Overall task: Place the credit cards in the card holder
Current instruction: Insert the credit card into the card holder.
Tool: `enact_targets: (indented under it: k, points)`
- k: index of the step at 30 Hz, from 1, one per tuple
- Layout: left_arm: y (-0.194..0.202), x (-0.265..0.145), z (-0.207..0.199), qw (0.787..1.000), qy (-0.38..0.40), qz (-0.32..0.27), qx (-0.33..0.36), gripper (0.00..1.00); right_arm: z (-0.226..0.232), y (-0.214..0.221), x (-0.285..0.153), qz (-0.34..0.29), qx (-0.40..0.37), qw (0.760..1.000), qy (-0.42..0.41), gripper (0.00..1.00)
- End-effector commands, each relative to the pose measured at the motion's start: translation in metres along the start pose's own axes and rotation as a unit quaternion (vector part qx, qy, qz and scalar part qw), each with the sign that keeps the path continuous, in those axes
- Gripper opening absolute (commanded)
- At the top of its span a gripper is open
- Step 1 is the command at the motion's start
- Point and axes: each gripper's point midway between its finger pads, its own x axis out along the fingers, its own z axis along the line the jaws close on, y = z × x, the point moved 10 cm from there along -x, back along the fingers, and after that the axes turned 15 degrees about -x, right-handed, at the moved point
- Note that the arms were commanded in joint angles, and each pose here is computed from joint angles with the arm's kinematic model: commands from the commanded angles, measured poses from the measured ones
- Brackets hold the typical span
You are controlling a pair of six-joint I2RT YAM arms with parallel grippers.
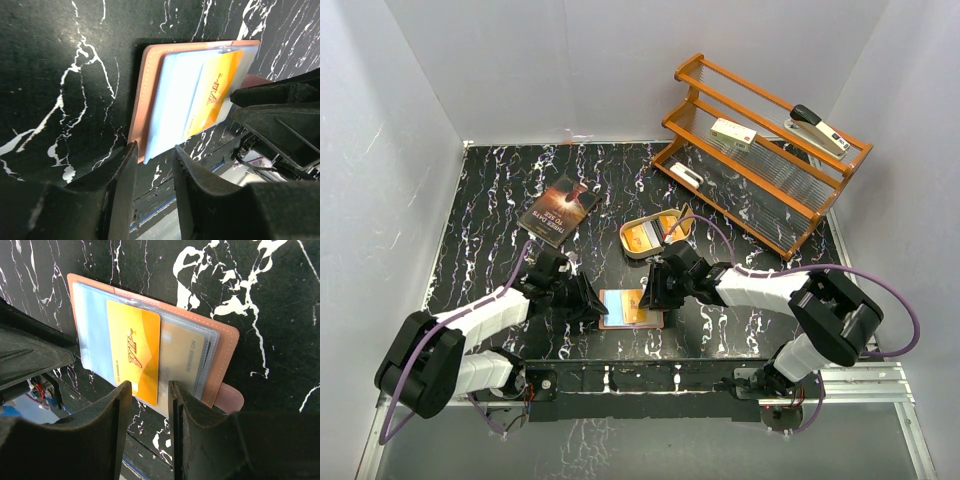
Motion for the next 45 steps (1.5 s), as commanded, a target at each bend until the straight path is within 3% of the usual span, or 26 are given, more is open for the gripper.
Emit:
enact_targets:
  k: [1, 9, 16, 38, 45]
  points:
    - [-0.001, -0.002, -0.001, 1.0, -0.014, -0.009, 0.007, 0.3, 0.009, -0.01, 0.002, -0.016, -0.011, 1.0, -0.016, 0.34]
    - [-0.001, 0.008, 0.005, 1.0, -0.011, 0.013, 0.003, 0.17, 0.015, -0.008, 0.01, -0.005, -0.015, 0.999, -0.031, 0.34]
    - [0.0, 0.008, 0.004, 1.0, -0.005, 0.019, 0.002, 0.14, 0.023, -0.013, 0.017, -0.004, -0.023, 0.998, -0.051, 0.34]
    - [0.002, 0.009, 0.006, 1.0, 0.006, 0.023, -0.002, 0.12, 0.043, -0.019, 0.032, -0.01, -0.071, 0.992, -0.102, 0.34]
    - [0.001, 0.008, 0.004, 1.0, 0.002, 0.021, -0.001, 0.13, 0.043, -0.024, 0.021, -0.037, -0.07, 0.994, -0.077, 0.36]
